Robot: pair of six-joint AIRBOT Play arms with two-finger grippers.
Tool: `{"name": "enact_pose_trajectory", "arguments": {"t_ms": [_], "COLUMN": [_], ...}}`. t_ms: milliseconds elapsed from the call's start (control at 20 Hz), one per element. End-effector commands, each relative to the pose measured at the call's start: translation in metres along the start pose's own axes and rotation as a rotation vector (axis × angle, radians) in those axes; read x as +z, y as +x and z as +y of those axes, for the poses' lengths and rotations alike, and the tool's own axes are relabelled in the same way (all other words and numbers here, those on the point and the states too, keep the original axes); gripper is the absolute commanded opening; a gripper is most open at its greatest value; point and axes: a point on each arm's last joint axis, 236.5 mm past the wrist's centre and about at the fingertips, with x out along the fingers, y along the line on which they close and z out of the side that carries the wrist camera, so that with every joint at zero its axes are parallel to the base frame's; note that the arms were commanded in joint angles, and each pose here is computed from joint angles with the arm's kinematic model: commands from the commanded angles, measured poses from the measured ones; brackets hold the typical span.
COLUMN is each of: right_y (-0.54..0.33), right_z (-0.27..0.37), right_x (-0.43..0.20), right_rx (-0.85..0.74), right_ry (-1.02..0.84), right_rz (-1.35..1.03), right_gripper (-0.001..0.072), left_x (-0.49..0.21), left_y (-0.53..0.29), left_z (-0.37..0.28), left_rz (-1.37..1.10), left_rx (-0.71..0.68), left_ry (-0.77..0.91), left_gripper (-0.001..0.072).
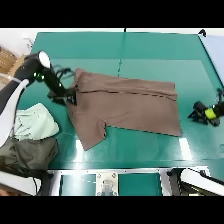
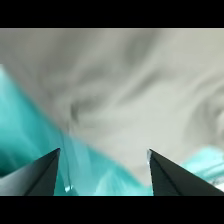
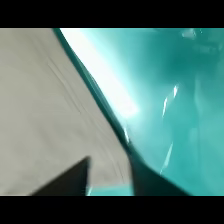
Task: Fold the shirts.
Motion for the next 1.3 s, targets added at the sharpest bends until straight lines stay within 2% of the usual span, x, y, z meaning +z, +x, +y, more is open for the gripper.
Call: {"name": "enact_pose_trajectory", "arguments": {"t_ms": [0, 150, 400, 450, 500, 550, 650, 700, 750, 800, 850, 900, 950, 1150, 1250], "right_y": [0.03, 0.05, 0.074, 0.078, 0.08, 0.082, 0.081, 0.08, 0.078, 0.075, 0.073, 0.071, 0.069, 0.052, 0.037], "right_z": [-0.022, -0.019, 0.003, 0.001, 0.0, 0.0, 0.006, 0.01, 0.016, 0.021, 0.025, 0.027, 0.028, 0.022, 0.009], "right_x": [-0.067, -0.087, -0.088, -0.089, -0.088, -0.088, -0.081, -0.075, -0.066, -0.058, -0.052, -0.049, -0.048, -0.053, -0.056], "right_rx": [0.007, 0.049, 0.182, 0.182, 0.179, 0.182, 0.216, 0.237, 0.266, 0.294, 0.316, 0.327, 0.325, 0.249, 0.164], "right_ry": [0.1, 0.137, 0.24, 0.249, 0.254, 0.26, 0.286, 0.299, 0.303, 0.303, 0.295, 0.275, 0.249, 0.111, 0.085], "right_rz": [0.041, 0.047, 0.013, 0.007, -0.002, -0.006, -0.031, -0.055, -0.086, -0.116, -0.14, -0.154, -0.161, -0.106, -0.068], "right_gripper": [0.0366, 0.0367, 0.0374, 0.0375, 0.0375, 0.0375, 0.0373, 0.0373, 0.0369, 0.0317, 0.0165, 0.0076, 0.0026, 0.0016, 0.0015], "left_x": [-0.06, -0.085, -0.073, -0.07, -0.064, -0.058, -0.046, -0.041, -0.039, -0.039, -0.041, -0.044, -0.049, -0.093, -0.115], "left_y": [0.039, 0.07, 0.1, 0.102, 0.103, 0.102, 0.098, 0.093, 0.088, 0.083, 0.075, 0.067, 0.055, 0.024, 0.017], "left_z": [0.01, 0.009, -0.02, -0.021, -0.02, -0.021, -0.031, -0.039, -0.045, -0.048, -0.05, -0.051, -0.053, -0.042, -0.046], "left_rz": [0.0, -0.033, -0.124, -0.143, -0.171, -0.198, -0.243, -0.262, -0.27, -0.27, -0.269, -0.276, -0.296, -0.28, -0.239], "left_rx": [0.001, -0.043, -0.229, -0.24, -0.243, -0.256, -0.306, -0.341, -0.362, -0.362, -0.354, -0.342, -0.331, -0.211, -0.209], "left_ry": [-0.092, -0.186, -0.277, -0.283, -0.285, -0.284, -0.277, -0.253, -0.224, -0.187, -0.155, -0.123, -0.092, -0.011, 0.009], "left_gripper": [0.0614, 0.0614, 0.0612, 0.0557, 0.0403, 0.0315, 0.0065, 0.0018, 0.0017, 0.0017, 0.0017, 0.0017, 0.0016, 0.0016, 0.0016]}}
